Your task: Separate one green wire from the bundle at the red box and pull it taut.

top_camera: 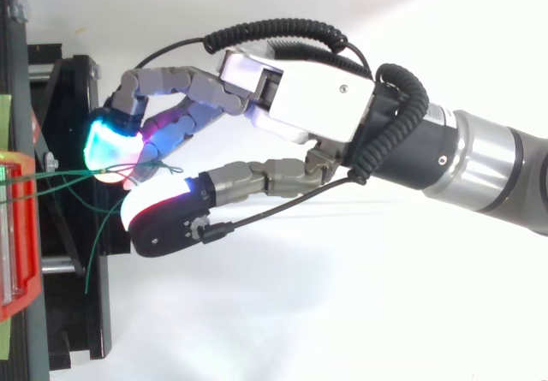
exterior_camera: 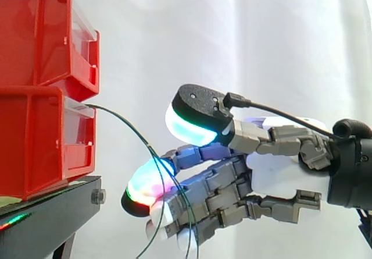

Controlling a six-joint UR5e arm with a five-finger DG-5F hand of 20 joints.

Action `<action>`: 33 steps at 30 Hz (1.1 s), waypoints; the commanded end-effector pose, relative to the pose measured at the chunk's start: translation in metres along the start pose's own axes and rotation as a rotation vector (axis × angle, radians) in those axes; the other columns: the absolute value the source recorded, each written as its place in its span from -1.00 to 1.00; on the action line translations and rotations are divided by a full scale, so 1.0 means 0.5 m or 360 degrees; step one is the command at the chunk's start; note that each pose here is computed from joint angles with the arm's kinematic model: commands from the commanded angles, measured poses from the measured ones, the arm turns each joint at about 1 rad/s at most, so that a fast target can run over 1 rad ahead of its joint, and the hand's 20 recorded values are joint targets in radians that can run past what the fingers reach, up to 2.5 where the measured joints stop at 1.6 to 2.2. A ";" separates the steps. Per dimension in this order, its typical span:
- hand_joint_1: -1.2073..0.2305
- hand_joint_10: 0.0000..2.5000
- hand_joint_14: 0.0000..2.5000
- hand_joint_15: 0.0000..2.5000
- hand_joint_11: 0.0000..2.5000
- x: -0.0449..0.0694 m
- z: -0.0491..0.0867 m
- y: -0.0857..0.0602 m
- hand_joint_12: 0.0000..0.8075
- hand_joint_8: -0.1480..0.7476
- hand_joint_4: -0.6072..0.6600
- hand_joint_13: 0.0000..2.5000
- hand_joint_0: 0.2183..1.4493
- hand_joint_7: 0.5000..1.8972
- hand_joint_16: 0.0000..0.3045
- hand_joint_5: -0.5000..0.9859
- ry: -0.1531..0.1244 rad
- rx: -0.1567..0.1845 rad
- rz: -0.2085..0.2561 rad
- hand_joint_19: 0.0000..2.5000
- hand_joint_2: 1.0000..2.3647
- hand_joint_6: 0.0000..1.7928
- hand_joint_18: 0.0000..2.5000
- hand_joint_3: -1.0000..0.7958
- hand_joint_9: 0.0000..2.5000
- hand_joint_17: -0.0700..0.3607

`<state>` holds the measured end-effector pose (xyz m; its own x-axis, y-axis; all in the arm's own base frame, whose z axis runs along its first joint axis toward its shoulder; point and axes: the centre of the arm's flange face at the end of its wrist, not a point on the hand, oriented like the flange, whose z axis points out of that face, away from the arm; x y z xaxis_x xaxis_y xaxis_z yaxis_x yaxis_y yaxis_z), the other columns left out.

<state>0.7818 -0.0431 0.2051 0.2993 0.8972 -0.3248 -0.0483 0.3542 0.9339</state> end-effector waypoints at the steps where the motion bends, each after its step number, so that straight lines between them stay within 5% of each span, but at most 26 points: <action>1: -0.11 -0.99 -0.99 -0.70 -0.72 0.002 0.010 0.018 0.01 0.11 0.45 -0.34 -0.42 -0.04 -0.62 -0.45 0.0003 -0.0004 -0.0003 -0.56 -0.99 -0.44 -0.46 -0.35 -0.22 -0.06; 7: -0.11 -0.99 -0.99 -0.69 -0.72 0.017 0.018 0.045 0.01 0.11 0.42 -0.33 -0.41 0.00 -0.62 -0.44 0.0010 -0.0029 0.0005 -0.56 -0.99 -0.44 -0.46 -0.34 -0.21 -0.07; 15: -0.15 -0.99 -0.99 -0.69 -0.70 0.036 0.012 0.053 0.00 0.11 0.34 -0.32 -0.36 0.37 -0.62 -0.41 0.0035 -0.0014 0.0006 -0.56 -0.97 -0.44 -0.45 -0.24 -0.20 -0.07; 28: -0.18 -0.99 -0.99 -0.68 -0.67 0.046 0.006 0.053 0.02 0.12 0.35 -0.32 -0.40 0.05 -0.62 -0.47 0.0053 0.0003 0.0021 -0.55 -0.98 -0.27 -0.43 -0.29 -0.20 -0.06; 33: -0.14 -0.99 -0.99 -0.67 -0.67 0.047 -0.005 0.040 0.03 0.12 0.33 -0.30 -0.39 0.04 -0.62 -0.46 0.0079 0.0057 0.0043 -0.56 -0.98 -0.26 -0.43 -0.27 -0.19 -0.07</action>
<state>0.7880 -0.0144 0.2193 0.2606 0.9131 -0.3137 -0.0381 0.3344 0.9417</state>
